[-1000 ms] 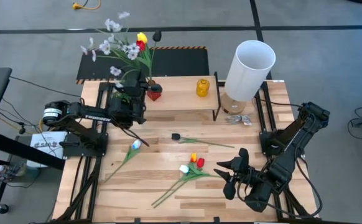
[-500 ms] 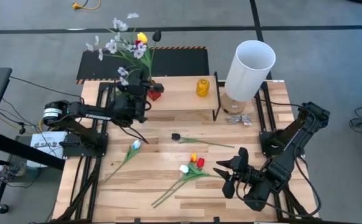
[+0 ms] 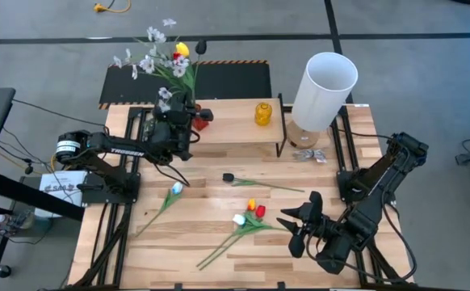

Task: Pick and place flowers into a vace then onto a shelf
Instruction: Put the white flowers into the red vase on the shelf

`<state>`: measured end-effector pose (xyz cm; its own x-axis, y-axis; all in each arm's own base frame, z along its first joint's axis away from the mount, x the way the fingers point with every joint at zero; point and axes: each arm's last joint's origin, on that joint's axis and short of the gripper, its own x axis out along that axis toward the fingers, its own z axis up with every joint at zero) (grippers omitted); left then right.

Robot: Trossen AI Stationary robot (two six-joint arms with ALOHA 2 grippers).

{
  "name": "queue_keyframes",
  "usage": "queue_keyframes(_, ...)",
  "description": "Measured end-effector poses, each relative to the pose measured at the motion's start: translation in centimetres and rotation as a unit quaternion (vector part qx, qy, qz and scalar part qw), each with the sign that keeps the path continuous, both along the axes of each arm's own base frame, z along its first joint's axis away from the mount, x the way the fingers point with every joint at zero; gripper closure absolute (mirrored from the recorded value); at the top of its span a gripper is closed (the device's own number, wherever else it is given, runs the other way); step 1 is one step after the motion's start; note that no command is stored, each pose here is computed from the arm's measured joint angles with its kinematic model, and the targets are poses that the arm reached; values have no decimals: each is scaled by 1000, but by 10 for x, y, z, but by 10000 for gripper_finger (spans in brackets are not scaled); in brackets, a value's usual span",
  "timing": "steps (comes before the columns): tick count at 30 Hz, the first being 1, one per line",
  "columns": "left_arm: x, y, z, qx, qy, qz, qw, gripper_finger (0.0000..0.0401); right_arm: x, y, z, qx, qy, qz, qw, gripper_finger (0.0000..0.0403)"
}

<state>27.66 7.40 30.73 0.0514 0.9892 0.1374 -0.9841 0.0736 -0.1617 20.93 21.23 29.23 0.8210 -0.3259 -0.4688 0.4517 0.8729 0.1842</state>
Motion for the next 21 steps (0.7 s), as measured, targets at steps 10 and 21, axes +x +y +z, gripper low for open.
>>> queue_keyframes(10, 0, -6, 0, -11, 3, 8, 1000, 343, 0, 0, 0, -4, 1, 3, 1000, 280)
queue_keyframes(21, 3, -17, 0, -5, 35, -13, 999, 299, 0, 0, 0, -5, 2, 4, 1000, 280)
